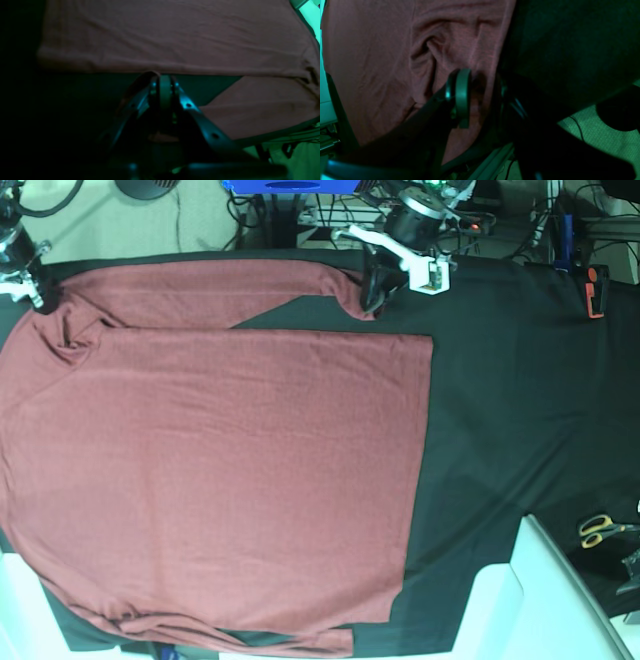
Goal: Fold the T-shirt properly
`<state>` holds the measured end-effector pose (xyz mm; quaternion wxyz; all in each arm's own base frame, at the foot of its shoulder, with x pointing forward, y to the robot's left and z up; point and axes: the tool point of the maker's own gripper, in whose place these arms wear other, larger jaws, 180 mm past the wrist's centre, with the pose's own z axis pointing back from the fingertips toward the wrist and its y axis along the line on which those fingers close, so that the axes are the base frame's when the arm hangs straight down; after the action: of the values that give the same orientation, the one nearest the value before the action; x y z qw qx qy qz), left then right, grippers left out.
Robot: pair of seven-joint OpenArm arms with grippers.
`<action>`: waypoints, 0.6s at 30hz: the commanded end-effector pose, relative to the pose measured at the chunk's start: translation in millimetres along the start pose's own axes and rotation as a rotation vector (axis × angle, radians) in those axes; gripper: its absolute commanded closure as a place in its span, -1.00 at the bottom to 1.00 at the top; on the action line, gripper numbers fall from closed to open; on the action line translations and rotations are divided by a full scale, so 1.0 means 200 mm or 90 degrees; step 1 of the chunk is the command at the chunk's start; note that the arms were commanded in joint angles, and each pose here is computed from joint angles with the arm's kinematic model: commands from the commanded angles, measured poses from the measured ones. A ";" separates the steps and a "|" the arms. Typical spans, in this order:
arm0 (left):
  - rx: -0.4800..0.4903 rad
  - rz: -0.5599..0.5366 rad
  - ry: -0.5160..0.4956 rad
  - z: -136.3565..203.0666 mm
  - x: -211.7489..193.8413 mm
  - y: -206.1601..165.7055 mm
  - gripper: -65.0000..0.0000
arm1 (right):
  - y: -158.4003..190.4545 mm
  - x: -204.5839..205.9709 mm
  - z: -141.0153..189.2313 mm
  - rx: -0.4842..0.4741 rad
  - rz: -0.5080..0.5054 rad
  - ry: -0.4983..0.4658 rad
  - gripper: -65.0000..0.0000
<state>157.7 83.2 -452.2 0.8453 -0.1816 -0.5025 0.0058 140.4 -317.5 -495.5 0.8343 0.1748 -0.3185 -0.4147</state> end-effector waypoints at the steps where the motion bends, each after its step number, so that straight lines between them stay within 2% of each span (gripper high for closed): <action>1: -0.009 0.000 -0.021 0.00 0.04 -0.02 1.00 | -0.01 0.03 0.01 -0.004 0.014 -0.002 0.63; 3: -0.009 0.000 -0.021 0.00 0.04 -0.02 1.00 | -0.01 0.02 0.01 -0.004 0.015 0.005 0.94; 4: -0.009 0.000 -0.021 0.00 0.04 -0.02 1.00 | 0.00 0.01 0.01 -0.002 0.015 0.015 1.00; 11: -0.009 0.001 -0.019 0.01 0.03 -0.03 1.00 | 0.03 0.01 -0.01 0.006 0.016 0.030 0.99; 15: -0.012 0.003 -0.022 0.02 0.04 -0.04 1.00 | 0.00 0.03 -0.01 -0.022 -0.003 0.026 0.99; 18: -0.024 0.003 0.004 0.00 0.05 -0.08 1.00 | 0.04 0.08 -0.03 -0.011 0.000 0.017 0.99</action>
<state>155.9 72.9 -449.6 0.8551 -0.1927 -0.4813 -0.0012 148.7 -312.6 -499.0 0.8408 0.1824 -0.2880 -0.4206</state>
